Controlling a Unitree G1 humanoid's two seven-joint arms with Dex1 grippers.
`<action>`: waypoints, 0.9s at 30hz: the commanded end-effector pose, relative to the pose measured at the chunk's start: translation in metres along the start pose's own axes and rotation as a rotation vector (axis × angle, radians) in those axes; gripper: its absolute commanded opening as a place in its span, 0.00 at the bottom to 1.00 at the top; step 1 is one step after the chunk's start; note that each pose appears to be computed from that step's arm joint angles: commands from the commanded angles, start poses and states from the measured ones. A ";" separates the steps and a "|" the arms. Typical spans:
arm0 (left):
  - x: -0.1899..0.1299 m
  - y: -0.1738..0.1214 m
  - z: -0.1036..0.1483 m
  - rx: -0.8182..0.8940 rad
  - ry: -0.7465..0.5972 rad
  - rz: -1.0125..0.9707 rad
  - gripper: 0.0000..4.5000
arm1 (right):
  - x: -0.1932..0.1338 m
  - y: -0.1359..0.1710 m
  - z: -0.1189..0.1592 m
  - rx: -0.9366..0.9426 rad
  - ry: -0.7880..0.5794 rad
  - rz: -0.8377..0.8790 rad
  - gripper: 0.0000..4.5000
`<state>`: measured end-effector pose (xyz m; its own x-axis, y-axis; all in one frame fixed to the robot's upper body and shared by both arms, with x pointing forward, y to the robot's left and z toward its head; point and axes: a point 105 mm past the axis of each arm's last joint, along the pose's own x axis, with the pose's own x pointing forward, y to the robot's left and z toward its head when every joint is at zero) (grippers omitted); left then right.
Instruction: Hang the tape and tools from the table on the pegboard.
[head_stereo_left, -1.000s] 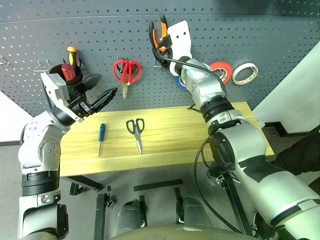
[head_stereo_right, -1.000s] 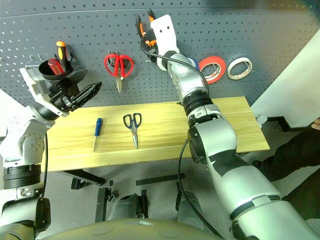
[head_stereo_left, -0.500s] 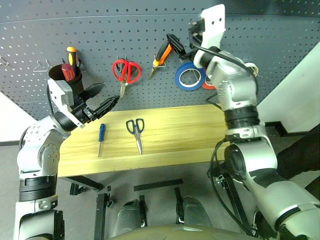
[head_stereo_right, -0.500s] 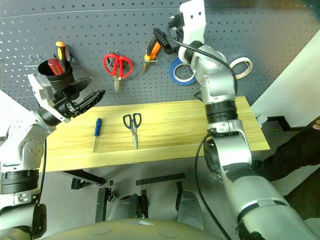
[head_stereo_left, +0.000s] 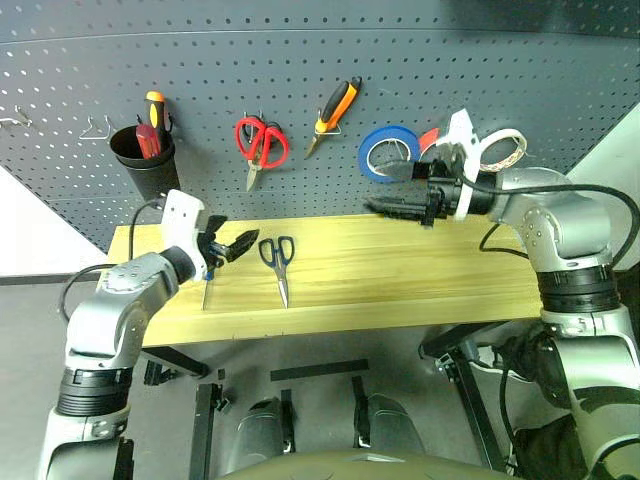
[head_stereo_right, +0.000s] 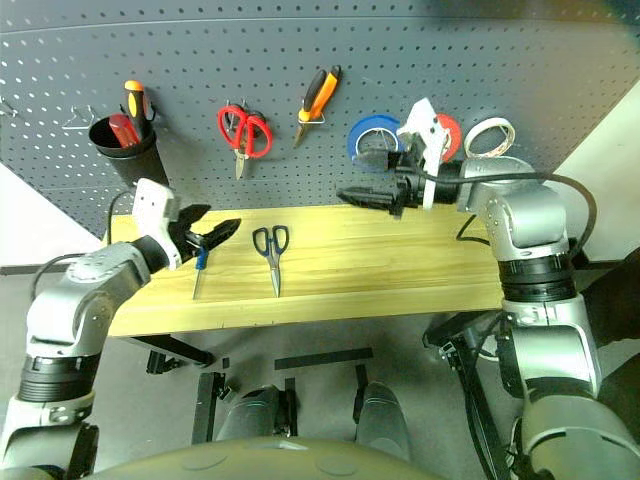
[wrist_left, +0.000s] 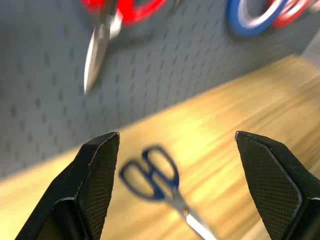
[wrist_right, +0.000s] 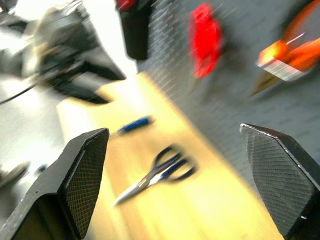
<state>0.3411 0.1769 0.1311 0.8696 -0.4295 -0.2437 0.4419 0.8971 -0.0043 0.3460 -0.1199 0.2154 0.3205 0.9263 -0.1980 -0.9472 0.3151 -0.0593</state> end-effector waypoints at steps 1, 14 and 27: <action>0.009 0.000 -0.007 -0.018 0.060 0.084 0.87 | -0.005 0.006 -0.006 -0.013 0.036 0.085 0.98; 0.055 -0.026 -0.061 -0.155 0.267 0.310 0.87 | -0.003 -0.020 -0.052 -0.084 0.172 0.057 0.98; 0.082 -0.060 -0.073 -0.223 0.328 0.339 0.87 | -0.014 -0.040 -0.051 -0.128 0.209 -0.015 0.98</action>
<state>0.3676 0.0962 0.0389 0.8173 -0.1082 -0.5660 0.0728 0.9937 -0.0848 0.3738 -0.1550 0.1566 0.3055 0.8511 -0.4269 -0.9522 0.2743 -0.1346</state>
